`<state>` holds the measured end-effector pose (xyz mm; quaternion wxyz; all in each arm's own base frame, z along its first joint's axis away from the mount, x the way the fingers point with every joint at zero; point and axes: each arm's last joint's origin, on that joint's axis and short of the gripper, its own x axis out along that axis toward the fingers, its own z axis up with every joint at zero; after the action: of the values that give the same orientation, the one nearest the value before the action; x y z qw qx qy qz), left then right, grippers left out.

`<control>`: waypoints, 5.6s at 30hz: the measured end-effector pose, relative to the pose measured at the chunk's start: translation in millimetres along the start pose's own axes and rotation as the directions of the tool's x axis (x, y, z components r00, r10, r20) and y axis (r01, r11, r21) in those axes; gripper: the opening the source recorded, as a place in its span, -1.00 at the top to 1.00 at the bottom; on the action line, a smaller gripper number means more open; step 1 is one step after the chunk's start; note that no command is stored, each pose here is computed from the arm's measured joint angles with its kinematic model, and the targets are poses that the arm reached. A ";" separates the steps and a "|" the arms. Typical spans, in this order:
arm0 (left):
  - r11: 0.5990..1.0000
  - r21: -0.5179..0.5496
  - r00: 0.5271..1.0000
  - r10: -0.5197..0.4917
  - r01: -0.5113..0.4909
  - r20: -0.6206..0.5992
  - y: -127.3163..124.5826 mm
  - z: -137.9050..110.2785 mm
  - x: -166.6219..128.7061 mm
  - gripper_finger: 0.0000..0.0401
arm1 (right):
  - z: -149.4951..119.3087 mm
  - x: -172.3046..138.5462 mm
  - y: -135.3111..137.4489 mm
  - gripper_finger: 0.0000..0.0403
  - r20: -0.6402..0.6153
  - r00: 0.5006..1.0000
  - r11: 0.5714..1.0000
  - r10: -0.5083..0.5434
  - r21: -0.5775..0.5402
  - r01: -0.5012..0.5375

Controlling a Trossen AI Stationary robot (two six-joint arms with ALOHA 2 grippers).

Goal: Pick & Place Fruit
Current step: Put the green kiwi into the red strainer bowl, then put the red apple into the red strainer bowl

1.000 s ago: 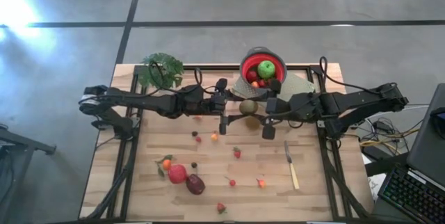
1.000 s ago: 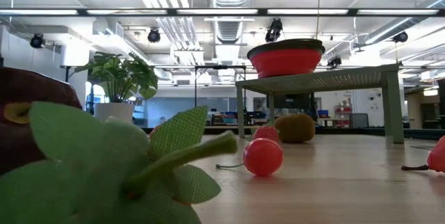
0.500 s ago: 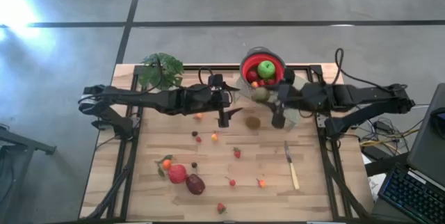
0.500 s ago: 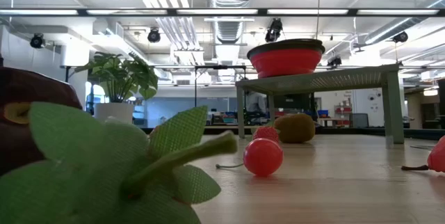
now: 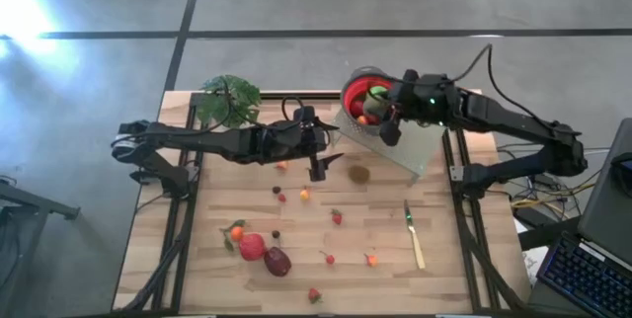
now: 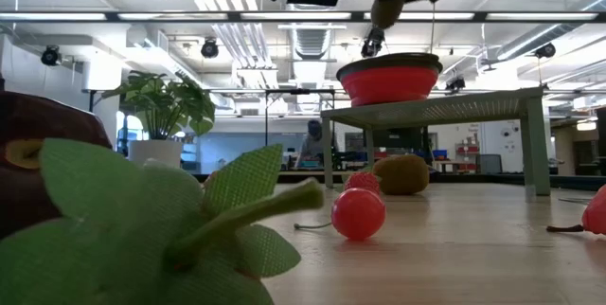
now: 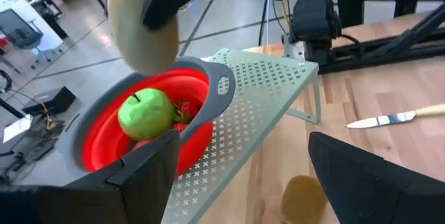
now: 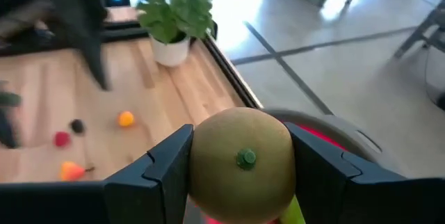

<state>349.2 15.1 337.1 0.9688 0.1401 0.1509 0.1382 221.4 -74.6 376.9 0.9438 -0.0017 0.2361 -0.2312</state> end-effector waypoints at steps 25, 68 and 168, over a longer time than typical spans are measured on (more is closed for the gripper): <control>0.993 -0.097 0.998 -0.066 0.064 -0.015 -4.5 -7.3 1.4 -0.61 | 0.0 58.3 -38.1 0.03 0.020 0.999 0.998 -0.025 0.051 0.024; 0.988 -0.089 0.991 -0.132 0.130 -0.013 -8.3 -12.2 2.2 -0.61 | -6.4 118.5 -79.2 -0.43 -0.339 0.939 0.986 -0.054 0.128 0.103; 0.937 -0.186 0.819 -0.348 0.294 -0.457 -112.0 -35.8 -167.0 -0.92 | 26.8 22.4 42.2 0.63 -0.165 0.969 0.973 0.185 -0.107 -0.204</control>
<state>209.6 -131.8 311.7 0.9154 0.0214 0.4018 0.0114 269.3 -49.5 386.0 0.9389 -0.0191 0.3214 -0.1218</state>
